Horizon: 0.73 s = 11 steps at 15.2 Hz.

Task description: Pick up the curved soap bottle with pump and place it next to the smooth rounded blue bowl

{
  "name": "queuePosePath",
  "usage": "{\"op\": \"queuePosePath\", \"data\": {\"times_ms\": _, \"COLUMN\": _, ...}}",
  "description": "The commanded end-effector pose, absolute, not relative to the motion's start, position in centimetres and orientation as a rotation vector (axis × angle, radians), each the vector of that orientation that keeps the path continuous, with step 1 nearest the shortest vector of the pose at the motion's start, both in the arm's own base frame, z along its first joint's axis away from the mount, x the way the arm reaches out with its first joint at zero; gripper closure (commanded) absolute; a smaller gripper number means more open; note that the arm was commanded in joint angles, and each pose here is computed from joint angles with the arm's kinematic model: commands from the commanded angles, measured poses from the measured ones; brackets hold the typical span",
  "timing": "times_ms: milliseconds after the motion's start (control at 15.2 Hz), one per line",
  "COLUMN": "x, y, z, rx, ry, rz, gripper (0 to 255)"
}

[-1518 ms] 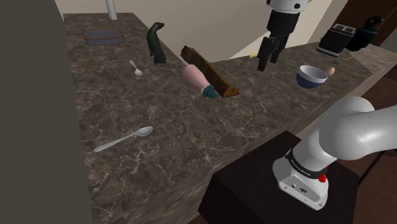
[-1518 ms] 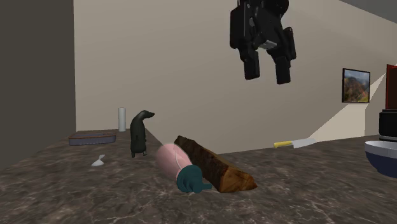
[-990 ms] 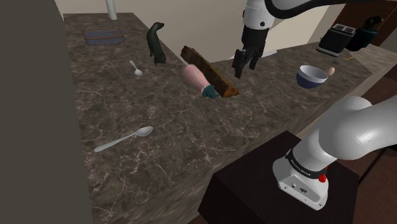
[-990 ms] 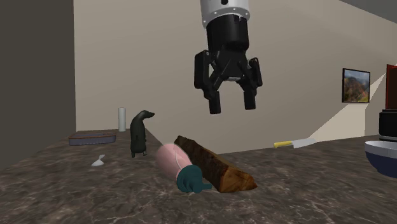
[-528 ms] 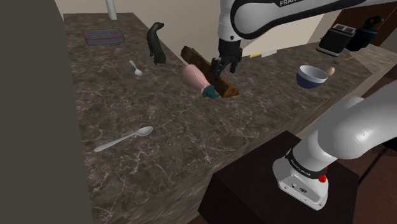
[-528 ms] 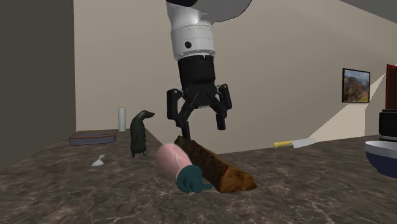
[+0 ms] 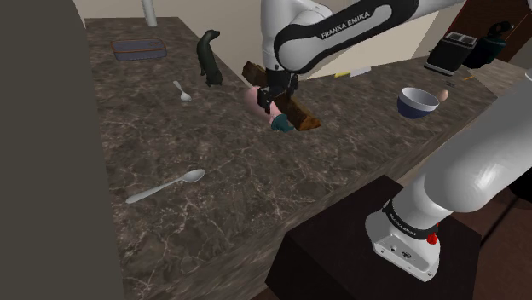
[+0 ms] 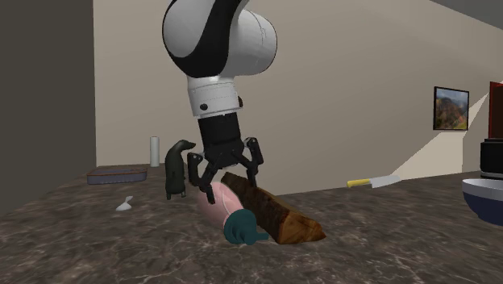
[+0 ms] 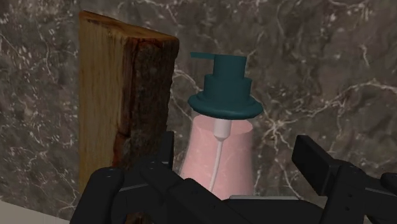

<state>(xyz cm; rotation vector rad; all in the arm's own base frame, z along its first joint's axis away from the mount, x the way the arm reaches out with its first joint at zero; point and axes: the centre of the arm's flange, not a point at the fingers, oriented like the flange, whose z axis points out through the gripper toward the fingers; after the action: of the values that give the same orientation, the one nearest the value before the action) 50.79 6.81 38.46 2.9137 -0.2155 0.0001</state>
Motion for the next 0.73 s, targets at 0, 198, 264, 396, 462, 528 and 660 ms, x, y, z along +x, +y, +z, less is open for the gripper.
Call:
{"op": "queuePosePath", "data": {"times_ms": 0, "x": 51.5, "y": 6.8, "z": 37.4, "rx": 2.906, "ry": -0.223, "rz": 0.007, "gripper": 0}}
{"op": "queuePosePath", "data": {"times_ms": 198, "x": 51.5, "y": 6.4, "z": 35.9, "rx": 2.906, "ry": -0.223, "rz": 0.007, "gripper": 0}}
{"op": "queuePosePath", "data": {"times_ms": 264, "x": 51.5, "y": 6.3, "z": 35.4, "rx": 2.906, "ry": -0.223, "rz": 0.007, "gripper": 0}}
{"op": "queuePosePath", "data": {"times_ms": 396, "x": 51.5, "y": 6.1, "z": 34.4, "rx": 2.906, "ry": -0.223, "rz": 0.007, "gripper": 0}}
{"op": "queuePosePath", "data": {"times_ms": 462, "x": 51.5, "y": 6.0, "z": 34.1, "rx": 2.906, "ry": -0.223, "rz": 0.007, "gripper": 0}}
{"op": "queuePosePath", "data": {"times_ms": 528, "x": 51.5, "y": 6.0, "z": 34.1, "rx": 2.906, "ry": -0.223, "rz": 0.007, "gripper": 0}}
{"op": "queuePosePath", "data": {"times_ms": 660, "x": 51.5, "y": 6.0, "z": 34.1, "rx": 2.906, "ry": -0.223, "rz": 0.007, "gripper": 0}}
